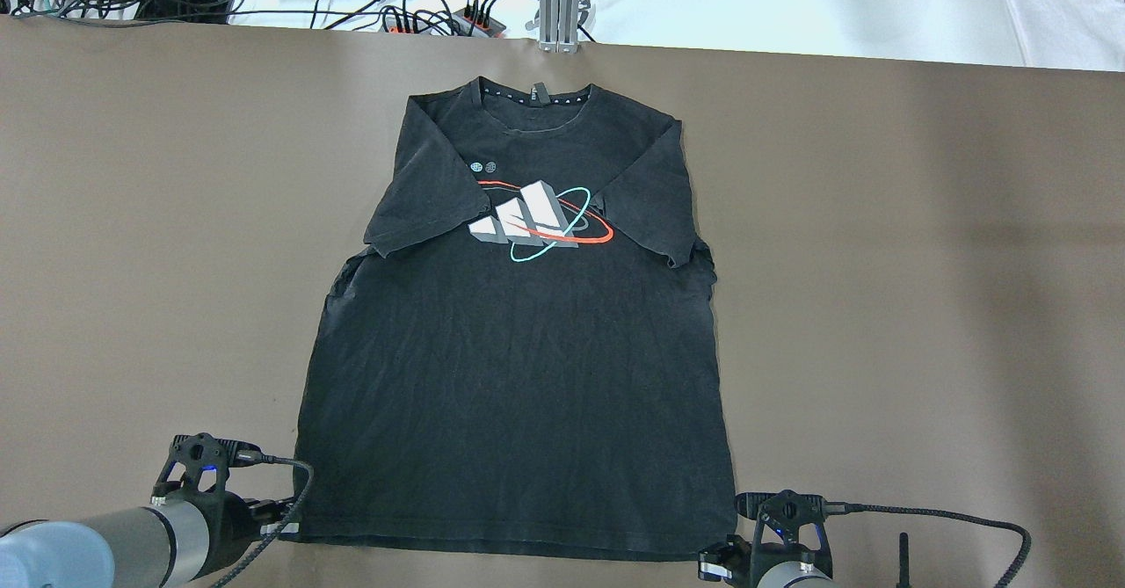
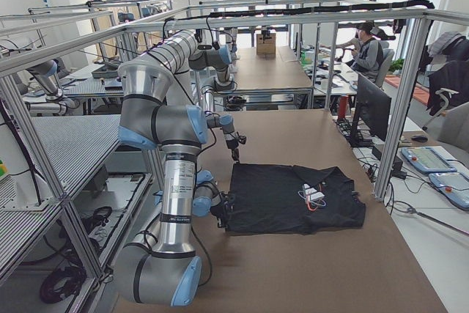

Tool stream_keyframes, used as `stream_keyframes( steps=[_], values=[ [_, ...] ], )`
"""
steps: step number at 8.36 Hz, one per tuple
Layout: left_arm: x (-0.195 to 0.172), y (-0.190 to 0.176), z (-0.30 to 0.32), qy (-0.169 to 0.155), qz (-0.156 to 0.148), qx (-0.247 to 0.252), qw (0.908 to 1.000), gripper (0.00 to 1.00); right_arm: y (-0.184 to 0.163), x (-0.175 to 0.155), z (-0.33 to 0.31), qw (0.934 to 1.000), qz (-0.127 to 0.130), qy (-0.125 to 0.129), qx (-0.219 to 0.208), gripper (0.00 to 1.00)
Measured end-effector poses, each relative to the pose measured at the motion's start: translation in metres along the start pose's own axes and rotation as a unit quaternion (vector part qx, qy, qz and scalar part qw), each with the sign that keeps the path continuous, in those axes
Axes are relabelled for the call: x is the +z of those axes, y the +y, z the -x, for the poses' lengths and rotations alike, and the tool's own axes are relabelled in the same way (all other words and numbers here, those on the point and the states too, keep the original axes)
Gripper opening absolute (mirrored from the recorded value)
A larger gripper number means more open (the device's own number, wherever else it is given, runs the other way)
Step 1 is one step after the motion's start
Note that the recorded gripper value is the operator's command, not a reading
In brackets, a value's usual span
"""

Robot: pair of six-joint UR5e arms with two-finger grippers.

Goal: Fold clothes
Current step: 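Grasp the hem corners with both grippers, then lift the hem with both grippers and fold it toward the collar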

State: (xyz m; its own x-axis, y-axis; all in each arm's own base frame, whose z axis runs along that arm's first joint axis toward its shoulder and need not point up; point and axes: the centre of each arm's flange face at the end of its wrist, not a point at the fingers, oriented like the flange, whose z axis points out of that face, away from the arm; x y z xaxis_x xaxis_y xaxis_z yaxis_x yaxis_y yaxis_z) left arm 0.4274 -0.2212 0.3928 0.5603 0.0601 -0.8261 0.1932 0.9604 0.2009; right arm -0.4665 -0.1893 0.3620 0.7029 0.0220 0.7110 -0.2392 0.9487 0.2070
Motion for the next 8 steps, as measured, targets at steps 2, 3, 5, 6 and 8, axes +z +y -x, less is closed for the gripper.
stream_keyframes(
  steps=[2, 3, 5, 6, 8],
  values=[
    [-0.015, -0.019, -0.002, 0.014, 0.004, 0.0, 0.9999, 0.0, -0.014, -0.025, 0.007, 0.9997, -0.002, -0.023, 0.01, 0.0],
    [-0.023, -0.036, 0.001, 0.017, 0.011, -0.003, 0.9998, 0.0, -0.027, -0.04, 0.008, 0.9994, -0.004, -0.03, 0.015, 0.0],
    [-0.058, -0.089, -0.02, -0.002, 0.027, 0.002, 0.9996, 0.0, -0.069, -0.07, 0.009, 0.9995, 0.003, -0.027, 0.017, 0.0],
    [-0.083, -0.119, -0.052, -0.016, 0.033, 0.01, 0.9993, 0.0, -0.092, -0.081, 0.006, 0.9995, 0.008, -0.028, 0.015, 0.0],
    [-0.126, -0.167, -0.113, -0.041, 0.04, 0.022, 0.9981, 0.0, -0.138, -0.097, -0.004, 0.9991, 0.022, -0.033, 0.013, 0.0]
  ],
)
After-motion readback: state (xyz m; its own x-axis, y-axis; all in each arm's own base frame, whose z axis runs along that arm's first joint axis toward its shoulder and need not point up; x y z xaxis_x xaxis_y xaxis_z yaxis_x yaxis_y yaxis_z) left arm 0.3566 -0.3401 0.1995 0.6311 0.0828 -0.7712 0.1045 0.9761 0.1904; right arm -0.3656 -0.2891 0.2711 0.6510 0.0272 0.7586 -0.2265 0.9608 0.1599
